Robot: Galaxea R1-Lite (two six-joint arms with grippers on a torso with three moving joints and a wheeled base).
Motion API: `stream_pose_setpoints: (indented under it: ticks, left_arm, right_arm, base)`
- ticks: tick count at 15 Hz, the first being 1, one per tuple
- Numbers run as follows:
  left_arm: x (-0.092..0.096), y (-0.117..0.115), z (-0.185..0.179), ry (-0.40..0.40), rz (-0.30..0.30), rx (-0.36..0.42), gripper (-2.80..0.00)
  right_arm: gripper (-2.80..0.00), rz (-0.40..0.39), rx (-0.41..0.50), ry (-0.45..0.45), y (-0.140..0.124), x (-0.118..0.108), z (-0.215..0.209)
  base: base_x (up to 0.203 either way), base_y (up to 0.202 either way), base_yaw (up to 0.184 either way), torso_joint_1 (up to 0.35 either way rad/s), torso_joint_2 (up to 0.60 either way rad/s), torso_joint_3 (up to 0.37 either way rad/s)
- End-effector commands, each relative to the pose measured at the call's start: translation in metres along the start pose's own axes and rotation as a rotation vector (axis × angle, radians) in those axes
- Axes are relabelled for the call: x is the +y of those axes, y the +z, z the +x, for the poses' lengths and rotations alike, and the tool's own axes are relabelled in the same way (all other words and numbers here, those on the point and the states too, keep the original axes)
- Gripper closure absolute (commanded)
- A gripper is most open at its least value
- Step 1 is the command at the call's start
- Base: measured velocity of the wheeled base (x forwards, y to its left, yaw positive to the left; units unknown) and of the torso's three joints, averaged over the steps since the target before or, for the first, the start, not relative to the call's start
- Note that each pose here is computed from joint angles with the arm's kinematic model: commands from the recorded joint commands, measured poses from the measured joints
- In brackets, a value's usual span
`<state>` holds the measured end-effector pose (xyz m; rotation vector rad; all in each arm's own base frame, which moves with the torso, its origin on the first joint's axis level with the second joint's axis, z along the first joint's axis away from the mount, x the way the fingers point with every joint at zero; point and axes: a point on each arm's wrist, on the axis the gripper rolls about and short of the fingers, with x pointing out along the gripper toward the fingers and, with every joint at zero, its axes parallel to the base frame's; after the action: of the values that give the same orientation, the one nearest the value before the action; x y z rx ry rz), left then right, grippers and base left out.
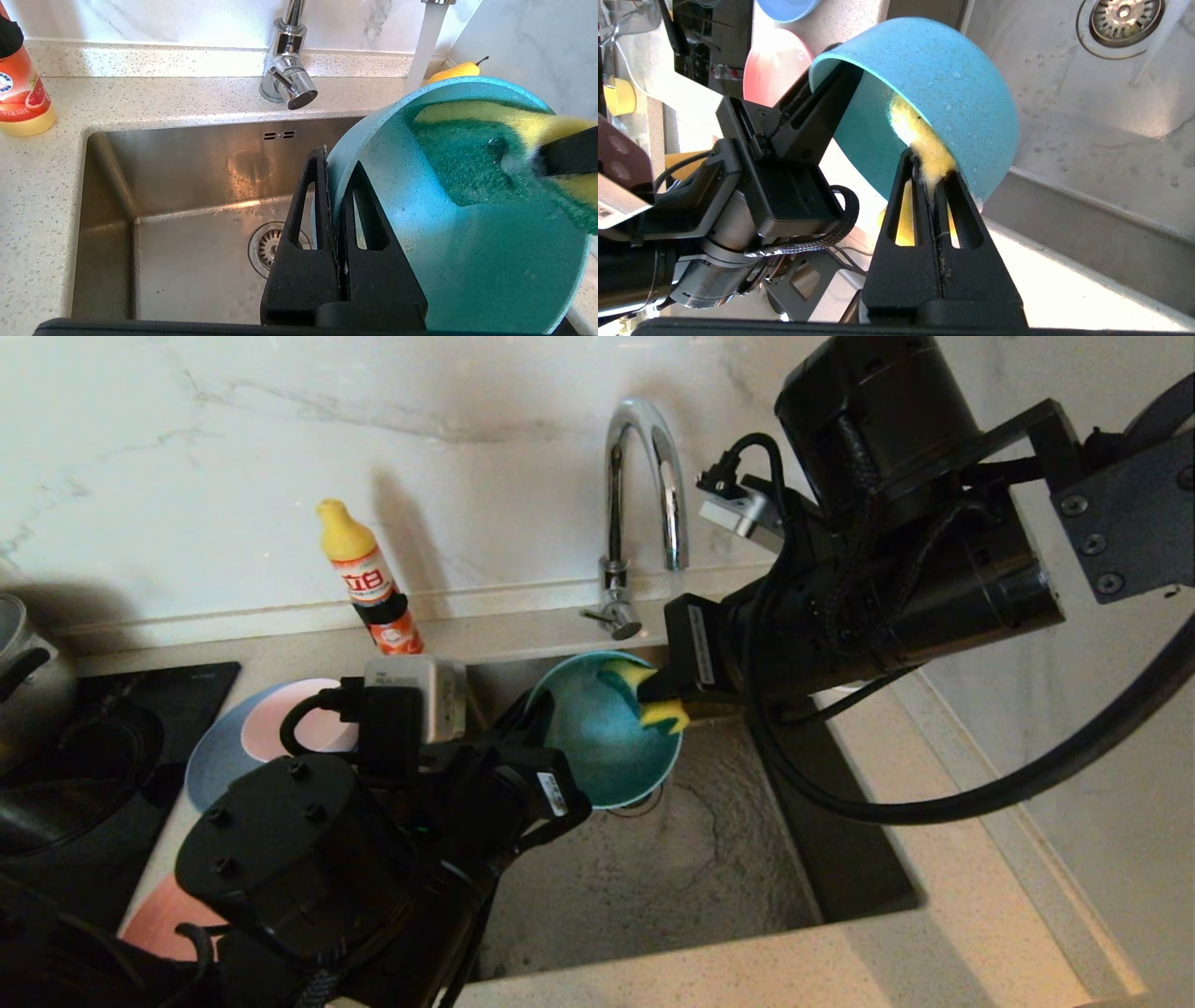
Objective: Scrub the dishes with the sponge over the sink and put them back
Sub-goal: Wipe the bowl
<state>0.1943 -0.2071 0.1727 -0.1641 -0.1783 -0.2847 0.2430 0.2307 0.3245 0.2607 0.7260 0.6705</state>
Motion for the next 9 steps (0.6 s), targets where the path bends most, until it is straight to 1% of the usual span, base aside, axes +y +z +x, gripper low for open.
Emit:
stream_pose_setpoints:
  ticks: [1,3,6,9]
  left_arm:
    - [0.001,0.001,-0.002,0.003,-0.005,-0.003,0.00]
    - [0.002,-0.003,-0.003,0.002,0.002,0.012,0.00]
    - [0.002,-0.004,-0.003,0.005,0.001,0.014,0.00]
    - [0.002,-0.003,-0.004,0.005,-0.001,0.011,0.00]
  right_arm:
    - [0.00,-0.004,-0.010,0.007,0.001,0.002,-0.004]
    - [0.00,-0.009,-0.006,0.013,0.000,0.003,-0.002]
    - [0.00,-0.023,0.008,0.029,-0.004,0.010,0.001]
    - [0.00,-0.041,0.046,0.045,-0.013,0.019,0.012]
  base:
    - [0.000,0.000,0.000,0.000,0.00,0.000]
    - [0.000,0.000,0.000,0.000,0.00,0.000]
    - [0.000,0.000,0.000,0.000,0.00,0.000]
    - [0.000,0.000,0.000,0.000,0.00,0.000]
